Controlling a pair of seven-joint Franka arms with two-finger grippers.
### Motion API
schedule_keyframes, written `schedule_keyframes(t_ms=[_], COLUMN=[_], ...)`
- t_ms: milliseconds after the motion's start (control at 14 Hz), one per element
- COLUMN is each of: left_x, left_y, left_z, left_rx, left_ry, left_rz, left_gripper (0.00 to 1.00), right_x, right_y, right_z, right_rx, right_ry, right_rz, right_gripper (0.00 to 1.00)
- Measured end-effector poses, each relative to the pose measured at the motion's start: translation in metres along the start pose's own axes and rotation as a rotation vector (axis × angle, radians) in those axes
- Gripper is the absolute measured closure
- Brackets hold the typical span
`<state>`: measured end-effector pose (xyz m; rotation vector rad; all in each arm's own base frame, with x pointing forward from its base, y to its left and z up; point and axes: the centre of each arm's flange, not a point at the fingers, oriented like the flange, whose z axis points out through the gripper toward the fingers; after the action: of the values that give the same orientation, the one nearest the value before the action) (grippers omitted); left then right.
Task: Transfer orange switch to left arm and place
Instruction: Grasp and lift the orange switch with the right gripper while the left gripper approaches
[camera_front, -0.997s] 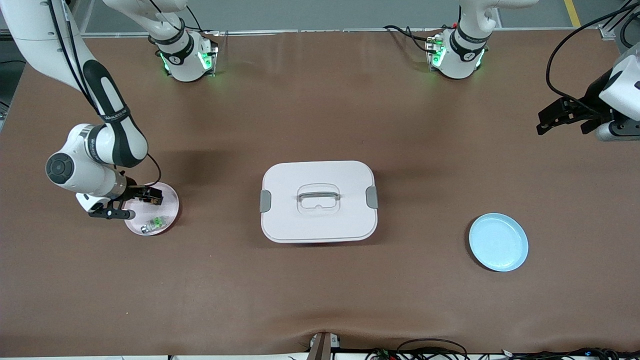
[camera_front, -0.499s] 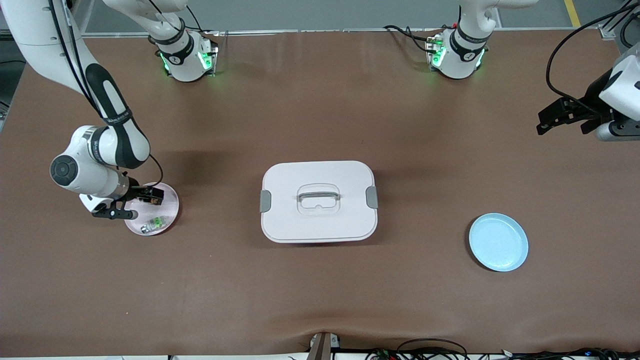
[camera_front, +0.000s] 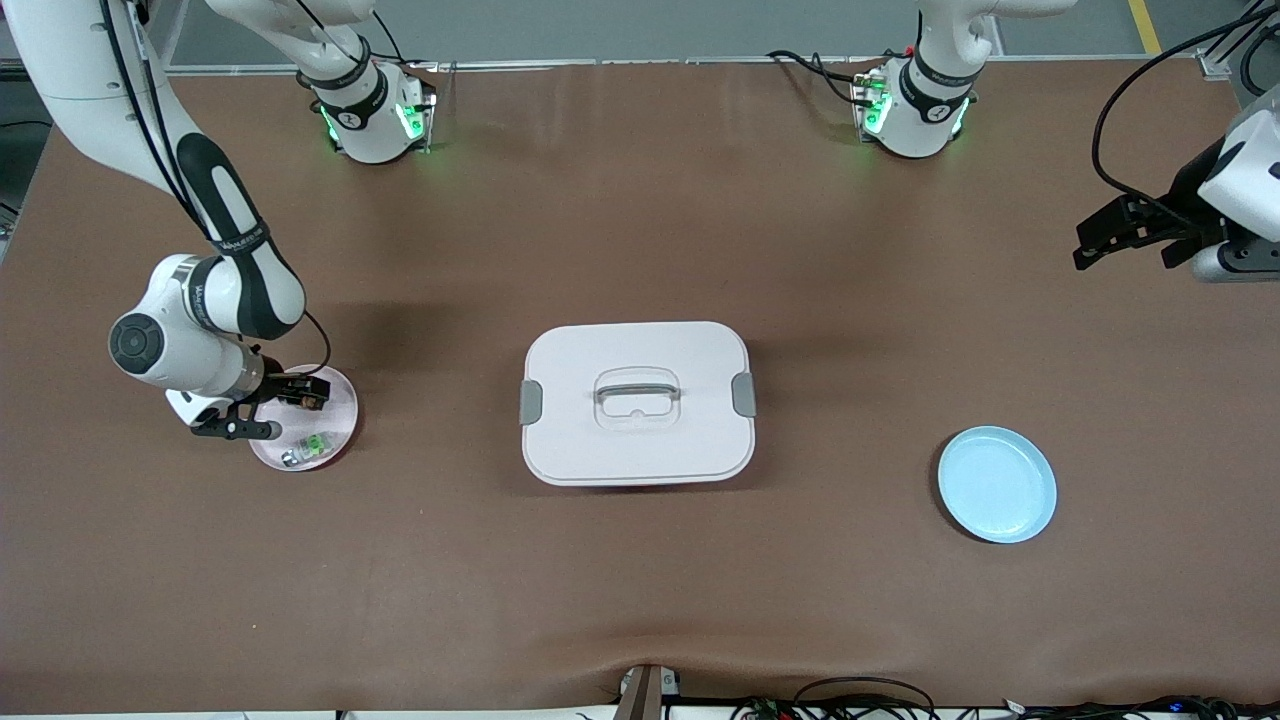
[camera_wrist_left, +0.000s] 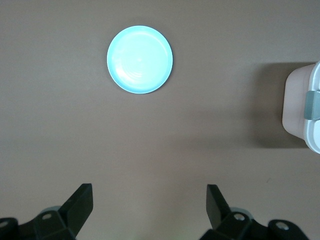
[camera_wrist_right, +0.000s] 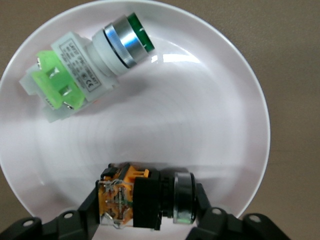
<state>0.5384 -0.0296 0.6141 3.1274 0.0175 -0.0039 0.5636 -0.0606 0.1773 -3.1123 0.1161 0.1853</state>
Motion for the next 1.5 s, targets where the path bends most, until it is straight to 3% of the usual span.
schedule_keyframes(t_ms=[285, 427, 641, 1069, 1211, 1496], left_x=[0.000, 0.000, 0.000, -0.005, -0.011, -0.016], left_y=[0.000, 0.000, 0.000, 0.017, 0.037, 0.052], left_z=[0.000, 0.000, 0.000, -0.009, -0.019, -0.039], left_rx=[0.000, 0.000, 0.000, -0.012, -0.074, -0.274], left_ry=[0.000, 0.000, 0.000, -0.011, -0.024, -0.027], left_rz=[0.000, 0.000, 0.000, 0.026, 0.036, 0.034], left_gripper=[0.00, 0.00, 0.00, 0.00, 0.00, 0.00], right_x=[0.002, 0.011, 0.030, 0.040, 0.040, 0.042], right_y=[-0.001, -0.003, -0.004, -0.025, -0.043, -0.101], right_z=[-0.004, -0.024, -0.087, -0.190, -0.210, -0.242], right_rx=[0.007, 0.041, 0.149, 0.315, 0.374, 0.428], right_ry=[-0.027, -0.109, -0.232, -0.423, -0.486, -0.574], right_rz=[0.040, 0.077, 0.150, 0.514, 0.628, 0.815], right_gripper=[0.27, 0.27, 0.27, 0.27, 0.27, 0.27])
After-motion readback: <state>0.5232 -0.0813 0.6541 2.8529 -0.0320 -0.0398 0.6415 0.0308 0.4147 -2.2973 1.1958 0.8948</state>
